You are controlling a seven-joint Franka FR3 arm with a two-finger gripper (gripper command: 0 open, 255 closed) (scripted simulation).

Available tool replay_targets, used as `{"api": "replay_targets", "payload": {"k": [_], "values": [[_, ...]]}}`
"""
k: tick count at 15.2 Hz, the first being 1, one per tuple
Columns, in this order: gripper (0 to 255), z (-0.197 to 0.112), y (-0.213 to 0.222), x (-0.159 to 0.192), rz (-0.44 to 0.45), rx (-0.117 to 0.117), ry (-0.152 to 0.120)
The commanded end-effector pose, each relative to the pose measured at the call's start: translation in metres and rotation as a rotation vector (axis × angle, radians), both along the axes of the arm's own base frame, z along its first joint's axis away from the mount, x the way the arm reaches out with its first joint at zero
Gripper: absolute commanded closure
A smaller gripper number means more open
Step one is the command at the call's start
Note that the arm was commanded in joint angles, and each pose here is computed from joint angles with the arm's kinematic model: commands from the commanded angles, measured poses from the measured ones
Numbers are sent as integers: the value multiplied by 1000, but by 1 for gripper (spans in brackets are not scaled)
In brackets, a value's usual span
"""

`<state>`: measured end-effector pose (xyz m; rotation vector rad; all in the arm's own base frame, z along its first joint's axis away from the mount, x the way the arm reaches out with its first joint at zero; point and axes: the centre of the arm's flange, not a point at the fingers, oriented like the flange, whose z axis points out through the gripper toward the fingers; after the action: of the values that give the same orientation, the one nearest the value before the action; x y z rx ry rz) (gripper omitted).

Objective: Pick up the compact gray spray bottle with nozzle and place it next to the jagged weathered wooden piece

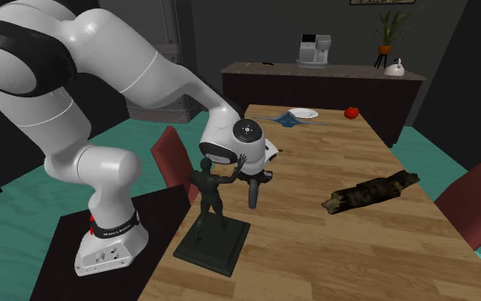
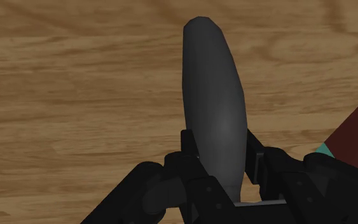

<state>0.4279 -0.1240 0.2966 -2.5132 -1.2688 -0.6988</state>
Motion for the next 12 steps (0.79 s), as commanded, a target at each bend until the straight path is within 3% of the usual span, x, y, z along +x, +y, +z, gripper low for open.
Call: {"api": "replay_targets", "payload": {"k": [1, 8, 12], "values": [[255, -1, 0, -1, -1, 1, 2], [255, -1, -1, -1, -1, 1, 2], [255, 20, -1, -1, -1, 1, 2]]}}
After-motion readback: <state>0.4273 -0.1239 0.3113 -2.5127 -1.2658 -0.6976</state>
